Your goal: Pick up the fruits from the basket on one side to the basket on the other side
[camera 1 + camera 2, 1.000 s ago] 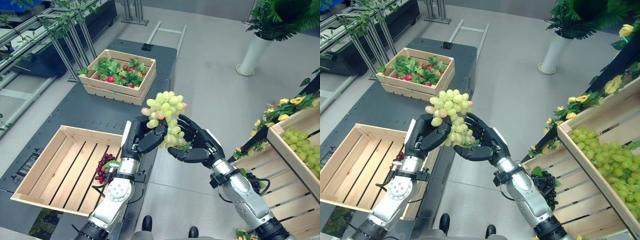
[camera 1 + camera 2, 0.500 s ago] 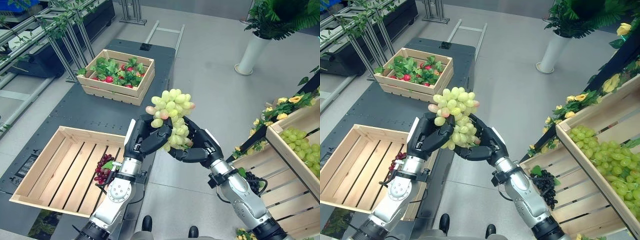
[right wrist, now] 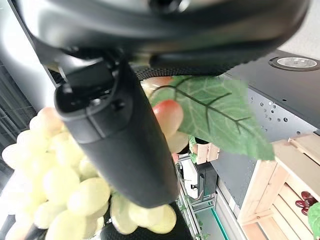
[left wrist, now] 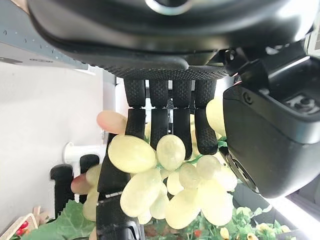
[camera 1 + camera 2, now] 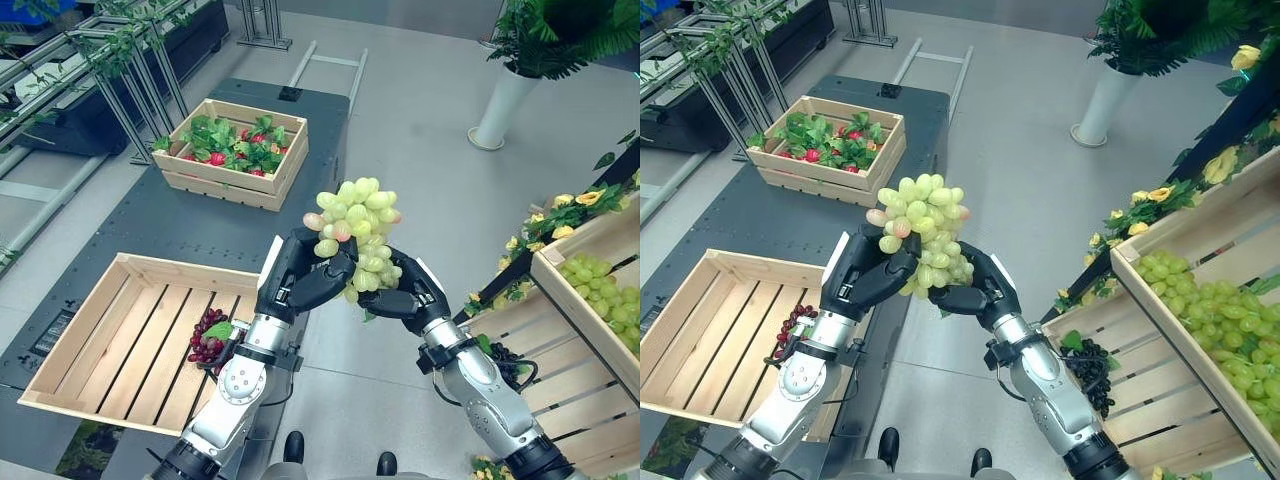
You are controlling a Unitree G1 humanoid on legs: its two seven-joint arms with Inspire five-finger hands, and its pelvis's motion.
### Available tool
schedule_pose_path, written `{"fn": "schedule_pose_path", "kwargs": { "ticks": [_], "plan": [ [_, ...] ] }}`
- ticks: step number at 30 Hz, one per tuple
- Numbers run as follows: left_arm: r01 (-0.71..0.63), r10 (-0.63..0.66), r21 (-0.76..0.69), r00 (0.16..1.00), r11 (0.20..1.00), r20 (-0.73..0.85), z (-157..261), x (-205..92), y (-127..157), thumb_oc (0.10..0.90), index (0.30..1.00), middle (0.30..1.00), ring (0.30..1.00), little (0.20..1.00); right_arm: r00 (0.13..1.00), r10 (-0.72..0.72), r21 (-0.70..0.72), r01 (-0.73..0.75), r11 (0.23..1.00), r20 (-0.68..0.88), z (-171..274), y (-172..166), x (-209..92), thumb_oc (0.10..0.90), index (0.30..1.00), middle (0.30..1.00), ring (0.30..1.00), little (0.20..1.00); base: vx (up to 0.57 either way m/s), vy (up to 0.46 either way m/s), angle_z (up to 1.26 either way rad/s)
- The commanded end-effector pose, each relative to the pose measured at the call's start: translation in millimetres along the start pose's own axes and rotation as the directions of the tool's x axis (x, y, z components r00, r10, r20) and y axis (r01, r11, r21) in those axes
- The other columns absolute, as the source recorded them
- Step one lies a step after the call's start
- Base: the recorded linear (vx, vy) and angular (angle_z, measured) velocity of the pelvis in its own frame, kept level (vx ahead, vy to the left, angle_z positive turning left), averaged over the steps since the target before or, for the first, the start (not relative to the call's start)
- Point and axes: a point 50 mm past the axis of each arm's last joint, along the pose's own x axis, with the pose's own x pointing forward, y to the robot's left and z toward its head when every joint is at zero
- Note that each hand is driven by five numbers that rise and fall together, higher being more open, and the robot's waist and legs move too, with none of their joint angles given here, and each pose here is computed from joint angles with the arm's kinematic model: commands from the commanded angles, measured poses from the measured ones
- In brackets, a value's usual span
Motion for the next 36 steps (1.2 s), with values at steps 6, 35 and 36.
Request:
{"fn": "schedule_pose_path", "kwargs": {
  "ticks": [6, 35, 36],
  "plan": [
    [0.059, -0.060, 0.013, 0.955, 0.998, 0.292, 41.3, 29.8, -12.5, 0.400, 0.300, 0.300, 0.300, 0.300, 0.944, 0.088, 0.014, -0.098, 0.995, 0.318, 55.5, 18.7, 14.6, 0.400, 0.300, 0.300, 0.300, 0.300, 0.00, 0.000, 0.00],
    [-0.495, 0.188, 0.539, 0.830, 0.681, 0.525, 64.0, 27.3, 53.0, 0.800, 0.900, 0.900, 0.900, 0.900, 0.911, -0.114, -0.036, 0.140, 0.990, 0.396, 70.2, -17.4, -3.1, 0.400, 0.300, 0.300, 0.300, 0.300, -0.01, 0.003, -0.02],
    [-0.510, 0.198, 0.524, 0.819, 0.683, 0.539, 66.2, 27.6, 54.2, 0.800, 0.900, 0.900, 0.900, 0.900, 0.906, -0.119, -0.046, 0.151, 0.987, 0.407, 73.0, -18.8, -3.4, 0.400, 0.300, 0.300, 0.300, 0.300, -0.03, 0.016, -0.17]
  ]
}}
